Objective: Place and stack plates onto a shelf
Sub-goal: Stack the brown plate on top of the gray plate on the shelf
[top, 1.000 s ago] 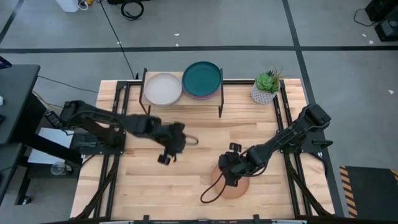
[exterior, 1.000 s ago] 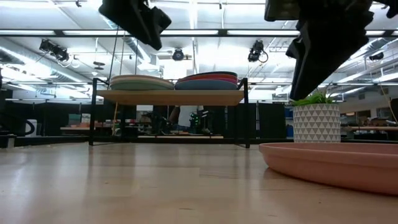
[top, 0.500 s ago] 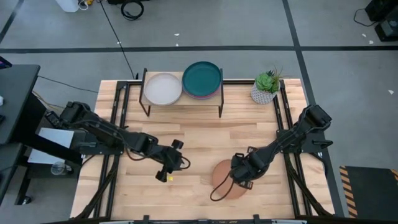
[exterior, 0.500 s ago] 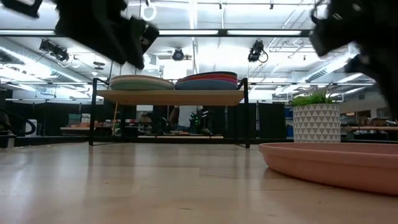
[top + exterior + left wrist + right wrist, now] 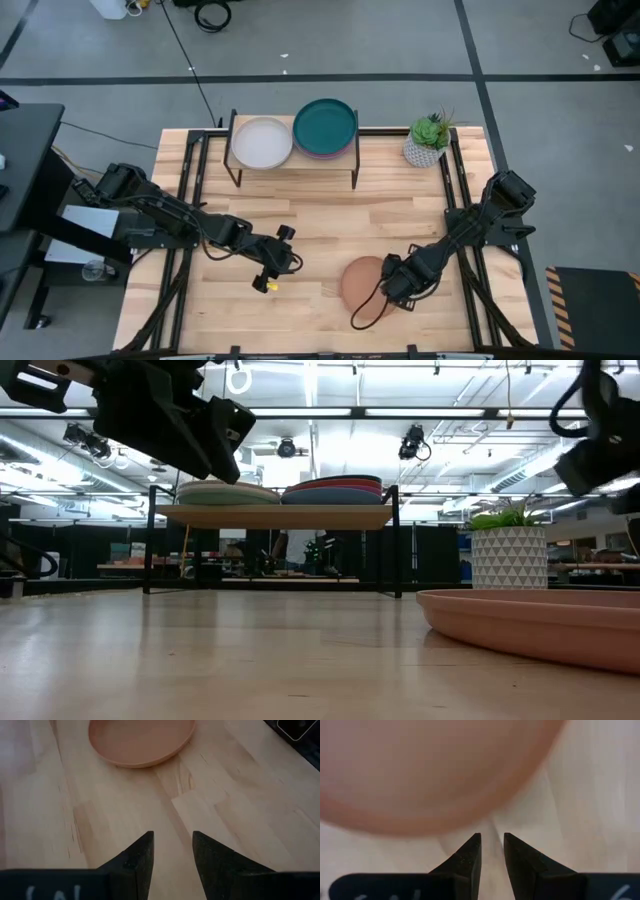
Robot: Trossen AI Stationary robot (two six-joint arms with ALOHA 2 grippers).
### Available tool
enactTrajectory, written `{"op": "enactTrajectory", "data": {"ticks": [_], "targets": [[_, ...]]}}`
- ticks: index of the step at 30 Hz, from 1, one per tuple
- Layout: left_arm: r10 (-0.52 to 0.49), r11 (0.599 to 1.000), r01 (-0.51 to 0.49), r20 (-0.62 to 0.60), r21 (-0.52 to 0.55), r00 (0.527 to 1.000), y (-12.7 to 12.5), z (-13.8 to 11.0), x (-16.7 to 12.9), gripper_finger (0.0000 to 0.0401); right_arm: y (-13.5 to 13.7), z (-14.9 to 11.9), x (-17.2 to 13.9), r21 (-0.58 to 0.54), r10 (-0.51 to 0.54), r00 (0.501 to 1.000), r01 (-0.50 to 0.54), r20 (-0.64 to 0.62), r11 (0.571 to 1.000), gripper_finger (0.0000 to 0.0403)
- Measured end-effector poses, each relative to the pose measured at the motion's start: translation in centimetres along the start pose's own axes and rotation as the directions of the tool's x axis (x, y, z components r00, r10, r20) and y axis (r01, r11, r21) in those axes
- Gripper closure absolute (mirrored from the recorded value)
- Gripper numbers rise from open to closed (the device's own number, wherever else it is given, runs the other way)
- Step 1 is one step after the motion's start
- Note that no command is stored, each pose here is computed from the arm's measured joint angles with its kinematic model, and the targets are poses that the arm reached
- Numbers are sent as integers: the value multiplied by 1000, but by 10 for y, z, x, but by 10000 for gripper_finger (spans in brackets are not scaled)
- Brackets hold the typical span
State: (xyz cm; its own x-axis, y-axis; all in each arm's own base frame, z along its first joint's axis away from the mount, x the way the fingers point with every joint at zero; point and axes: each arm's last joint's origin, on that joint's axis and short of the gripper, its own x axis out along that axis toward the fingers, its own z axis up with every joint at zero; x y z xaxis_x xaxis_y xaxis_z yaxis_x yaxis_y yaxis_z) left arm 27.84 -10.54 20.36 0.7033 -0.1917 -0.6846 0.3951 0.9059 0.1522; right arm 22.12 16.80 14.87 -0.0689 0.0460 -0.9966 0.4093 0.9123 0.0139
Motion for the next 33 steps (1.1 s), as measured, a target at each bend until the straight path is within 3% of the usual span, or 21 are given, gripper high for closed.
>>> {"op": "enactTrajectory", "data": {"ticks": [4,9,12,17,24,33], "targets": [[4,1000,-4,0,0,1000,2,0,0,259,7,12,1,-58,79,987,-71,139,996,314],[-2,1000,2,0,31,1000,-1,0,0,259,19,36,-7,-192,229,912,-171,340,966,314],[-80,996,79,4,43,997,-8,0,-1,259,19,41,-14,-208,225,918,-162,326,965,314],[-164,982,164,-17,89,986,-31,-1,9,259,13,34,-17,-146,99,950,-57,298,988,314],[-193,964,203,-71,172,979,-52,15,50,259,15,33,-17,-120,94,942,-58,321,991,314],[-194,945,226,-151,238,969,-52,30,88,259,15,19,-15,-63,58,966,-44,251,997,314]]}}
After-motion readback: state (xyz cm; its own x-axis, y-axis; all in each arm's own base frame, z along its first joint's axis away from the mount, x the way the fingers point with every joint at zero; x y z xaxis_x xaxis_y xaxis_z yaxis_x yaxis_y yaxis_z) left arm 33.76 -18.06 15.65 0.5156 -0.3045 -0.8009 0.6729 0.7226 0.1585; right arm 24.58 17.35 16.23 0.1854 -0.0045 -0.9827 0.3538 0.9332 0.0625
